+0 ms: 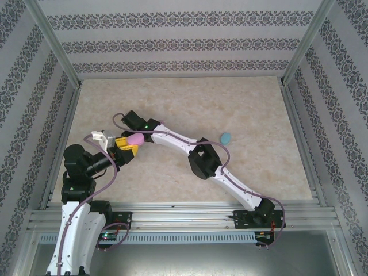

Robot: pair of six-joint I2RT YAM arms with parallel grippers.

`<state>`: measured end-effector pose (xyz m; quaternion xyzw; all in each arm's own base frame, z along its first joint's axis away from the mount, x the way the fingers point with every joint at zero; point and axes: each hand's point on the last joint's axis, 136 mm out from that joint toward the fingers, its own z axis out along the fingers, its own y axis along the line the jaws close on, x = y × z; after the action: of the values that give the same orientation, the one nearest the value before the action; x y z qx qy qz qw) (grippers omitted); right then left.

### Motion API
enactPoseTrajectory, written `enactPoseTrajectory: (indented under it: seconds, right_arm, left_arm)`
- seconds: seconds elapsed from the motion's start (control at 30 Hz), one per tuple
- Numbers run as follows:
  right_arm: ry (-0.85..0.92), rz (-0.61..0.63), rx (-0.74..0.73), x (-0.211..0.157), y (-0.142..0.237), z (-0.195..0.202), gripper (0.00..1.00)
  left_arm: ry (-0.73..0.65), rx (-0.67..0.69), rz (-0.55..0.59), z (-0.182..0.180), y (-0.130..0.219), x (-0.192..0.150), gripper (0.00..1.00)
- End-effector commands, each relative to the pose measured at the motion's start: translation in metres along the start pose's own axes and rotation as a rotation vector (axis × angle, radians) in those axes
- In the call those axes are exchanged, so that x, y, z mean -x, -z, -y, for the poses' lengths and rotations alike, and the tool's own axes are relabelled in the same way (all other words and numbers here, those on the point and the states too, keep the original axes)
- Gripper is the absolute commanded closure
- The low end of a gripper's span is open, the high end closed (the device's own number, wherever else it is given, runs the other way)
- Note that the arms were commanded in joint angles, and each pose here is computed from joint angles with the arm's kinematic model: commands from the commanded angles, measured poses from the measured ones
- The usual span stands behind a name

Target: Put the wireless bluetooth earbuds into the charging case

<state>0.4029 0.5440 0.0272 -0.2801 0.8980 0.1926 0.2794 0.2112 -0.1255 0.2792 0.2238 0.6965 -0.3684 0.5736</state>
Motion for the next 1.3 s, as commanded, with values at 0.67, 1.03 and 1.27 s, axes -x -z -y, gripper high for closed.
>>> enactPoseTrajectory:
  seconds: [0.67, 1.03, 1.27]
  right_arm:
    - [0.043, -0.13, -0.018, -0.039, 0.012, 0.008, 0.76]
    - [-0.055, -0.151, -0.064, -0.063, 0.052, 0.052, 0.76]
    - [-0.19, -0.187, -0.108, -0.121, 0.087, 0.1, 0.74]
  left_arm:
    - [-0.043, -0.014, 0.025, 0.009, 0.004, 0.01, 0.71]
    - [-0.041, -0.028, 0.035, 0.008, 0.002, 0.01, 0.71]
    - [-0.032, -0.035, 0.041, 0.006, 0.0, 0.007, 0.71]
